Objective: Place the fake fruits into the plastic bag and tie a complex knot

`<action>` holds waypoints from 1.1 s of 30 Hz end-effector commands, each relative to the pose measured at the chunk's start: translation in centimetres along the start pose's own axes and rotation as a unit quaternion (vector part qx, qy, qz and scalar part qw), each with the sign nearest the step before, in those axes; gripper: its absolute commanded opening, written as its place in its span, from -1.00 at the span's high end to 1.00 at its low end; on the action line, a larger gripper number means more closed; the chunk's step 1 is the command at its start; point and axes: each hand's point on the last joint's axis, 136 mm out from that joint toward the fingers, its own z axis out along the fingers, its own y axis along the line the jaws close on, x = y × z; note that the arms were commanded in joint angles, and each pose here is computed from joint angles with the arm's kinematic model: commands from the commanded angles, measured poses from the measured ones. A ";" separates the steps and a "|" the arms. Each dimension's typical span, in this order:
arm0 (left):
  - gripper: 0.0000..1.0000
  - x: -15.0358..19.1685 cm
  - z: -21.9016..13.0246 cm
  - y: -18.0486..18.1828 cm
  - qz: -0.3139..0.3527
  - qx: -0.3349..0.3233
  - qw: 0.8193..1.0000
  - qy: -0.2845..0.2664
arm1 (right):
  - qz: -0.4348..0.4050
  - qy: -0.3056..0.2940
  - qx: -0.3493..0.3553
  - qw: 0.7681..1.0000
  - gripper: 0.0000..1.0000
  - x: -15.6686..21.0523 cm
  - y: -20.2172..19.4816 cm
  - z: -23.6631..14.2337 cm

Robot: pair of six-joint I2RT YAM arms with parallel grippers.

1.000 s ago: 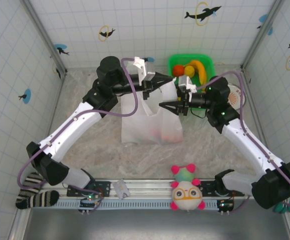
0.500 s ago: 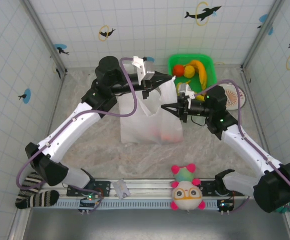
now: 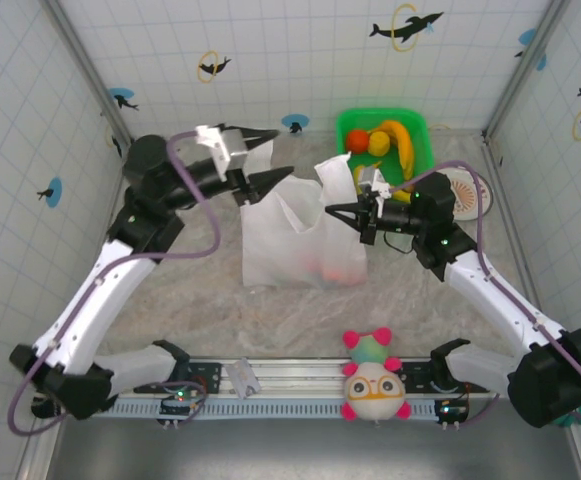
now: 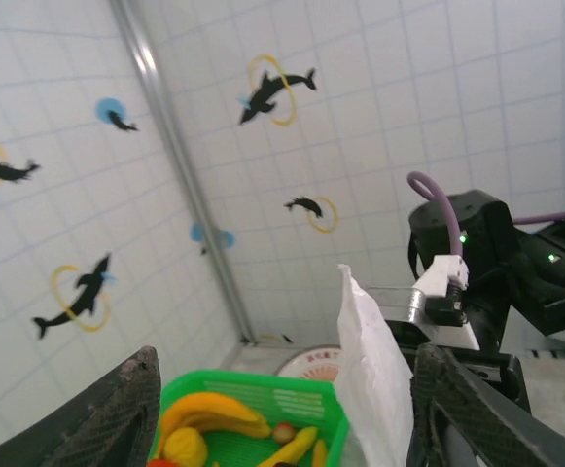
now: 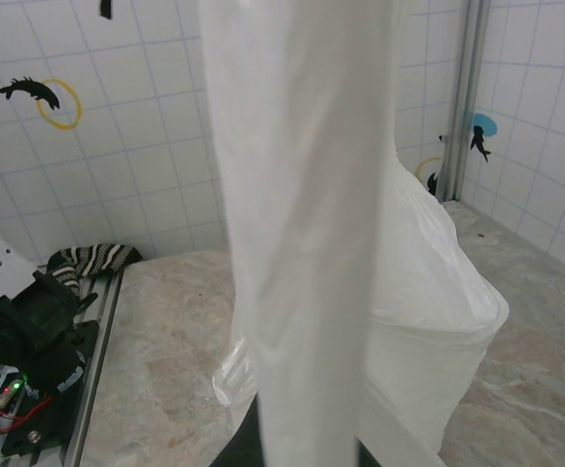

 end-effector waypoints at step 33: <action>0.54 14.1 -0.7 3.2 -0.152 0.038 0.986 0.058 | -0.015 0.004 0.018 1.000 1.00 -0.3 -0.3 -0.6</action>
